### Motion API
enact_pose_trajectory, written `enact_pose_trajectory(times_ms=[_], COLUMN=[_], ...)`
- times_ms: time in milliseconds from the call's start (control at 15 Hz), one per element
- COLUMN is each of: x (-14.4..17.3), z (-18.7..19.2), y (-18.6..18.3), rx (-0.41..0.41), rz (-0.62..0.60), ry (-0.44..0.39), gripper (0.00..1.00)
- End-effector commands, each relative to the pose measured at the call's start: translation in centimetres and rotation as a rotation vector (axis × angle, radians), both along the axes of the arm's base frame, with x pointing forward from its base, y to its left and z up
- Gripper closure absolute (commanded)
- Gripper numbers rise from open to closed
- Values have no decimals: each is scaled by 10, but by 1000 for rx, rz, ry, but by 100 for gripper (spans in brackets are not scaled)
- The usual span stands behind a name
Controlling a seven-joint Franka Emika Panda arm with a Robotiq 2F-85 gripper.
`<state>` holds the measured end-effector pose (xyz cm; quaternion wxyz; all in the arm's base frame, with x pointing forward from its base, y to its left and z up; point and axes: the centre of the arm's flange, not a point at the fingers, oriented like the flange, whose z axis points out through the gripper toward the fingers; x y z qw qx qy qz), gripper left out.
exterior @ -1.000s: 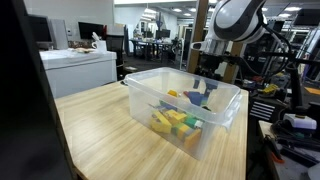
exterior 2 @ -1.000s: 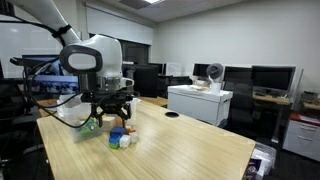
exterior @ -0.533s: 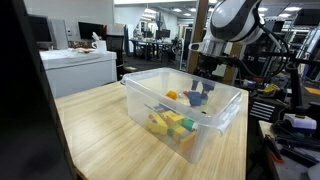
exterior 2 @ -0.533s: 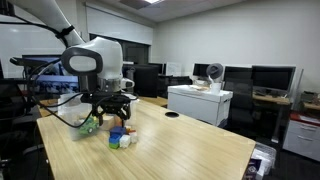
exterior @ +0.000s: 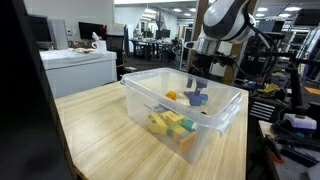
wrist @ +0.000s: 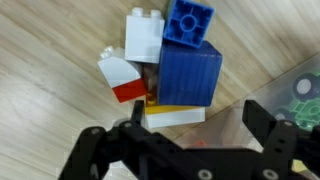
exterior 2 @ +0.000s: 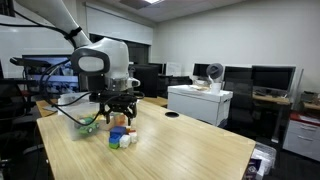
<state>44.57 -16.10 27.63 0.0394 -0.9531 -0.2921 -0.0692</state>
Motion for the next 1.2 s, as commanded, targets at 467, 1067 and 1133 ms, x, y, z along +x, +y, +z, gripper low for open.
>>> enact_pose_trajectory(times_ms=[467,1067,1133], x=[-2,4,8], z=[-38,-10,-2], y=[-15,-39,-43], rx=[-23,-48,-47], rz=[-14,-74,-89], ry=[48,11,1], gripper=[25,65,65])
